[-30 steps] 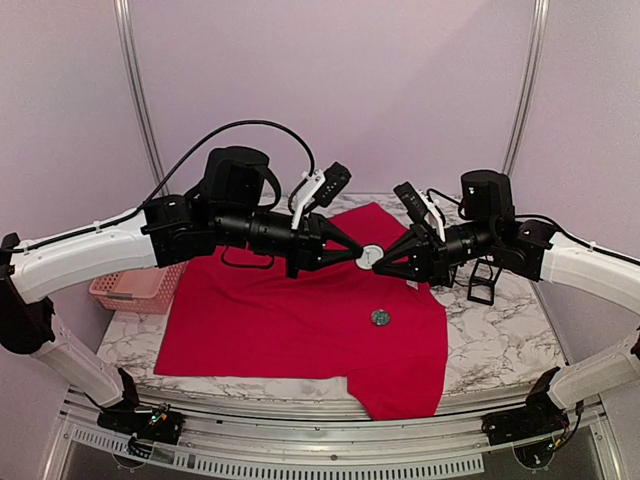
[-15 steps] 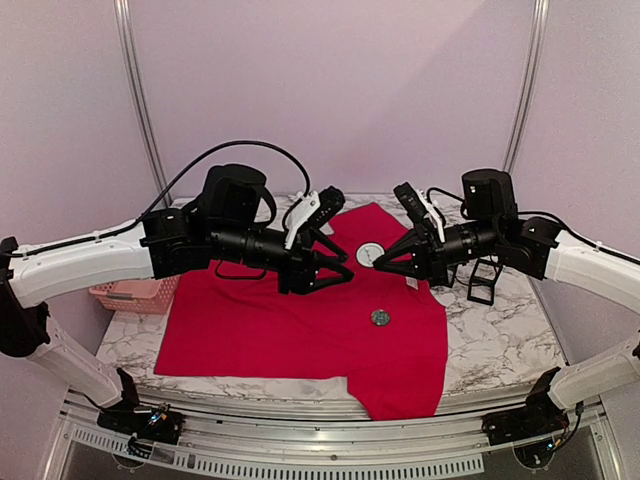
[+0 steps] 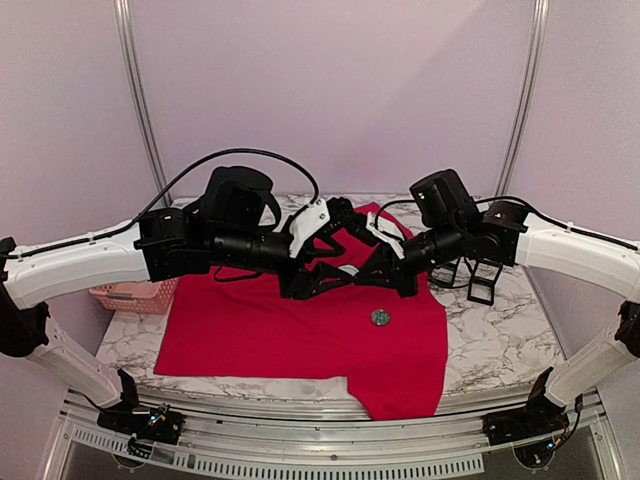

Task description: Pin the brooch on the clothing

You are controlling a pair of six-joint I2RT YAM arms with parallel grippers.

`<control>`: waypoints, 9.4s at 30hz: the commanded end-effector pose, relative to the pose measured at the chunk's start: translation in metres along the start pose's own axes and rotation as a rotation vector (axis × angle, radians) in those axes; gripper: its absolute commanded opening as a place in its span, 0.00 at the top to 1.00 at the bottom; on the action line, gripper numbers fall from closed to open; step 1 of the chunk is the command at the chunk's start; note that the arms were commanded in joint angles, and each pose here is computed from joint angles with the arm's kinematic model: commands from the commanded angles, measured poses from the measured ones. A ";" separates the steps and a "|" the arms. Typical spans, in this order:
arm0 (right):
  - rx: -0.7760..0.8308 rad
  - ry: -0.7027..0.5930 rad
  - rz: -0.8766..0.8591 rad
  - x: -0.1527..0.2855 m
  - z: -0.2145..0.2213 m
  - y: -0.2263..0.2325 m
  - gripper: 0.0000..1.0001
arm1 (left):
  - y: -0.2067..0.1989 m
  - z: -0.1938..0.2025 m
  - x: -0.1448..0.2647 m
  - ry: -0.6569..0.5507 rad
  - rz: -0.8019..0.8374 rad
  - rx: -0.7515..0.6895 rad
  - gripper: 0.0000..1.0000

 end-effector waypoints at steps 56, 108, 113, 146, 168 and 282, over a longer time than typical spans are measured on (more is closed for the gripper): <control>0.130 -1.274 -0.216 0.128 -0.091 0.024 0.54 | 0.023 -0.151 0.060 -0.701 0.102 0.206 1.00; 0.060 -0.014 -0.059 0.046 -0.038 0.009 1.00 | 0.003 -0.045 0.037 -0.149 -0.021 -0.070 0.41; 0.122 -0.113 -0.071 0.063 -0.056 0.017 1.00 | 0.001 -0.030 0.034 -0.092 -0.015 -0.054 0.50; 0.144 -0.129 -0.015 0.055 -0.066 0.024 0.71 | -0.013 -0.034 0.027 -0.150 0.009 -0.050 1.00; 0.036 -0.873 -0.163 0.114 -0.075 0.042 0.54 | -0.006 -0.085 0.049 -0.583 0.150 0.136 1.00; 0.207 -0.606 -0.107 0.115 -0.060 0.045 0.75 | -0.034 -0.060 0.047 -0.521 -0.019 -0.390 1.00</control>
Point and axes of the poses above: each gripper's point midway between its finger pads, its own x axis back along the fingers, its own y axis along the line the jaws close on, z = x × y, the point moved 9 cm from there along x, back along the fingers
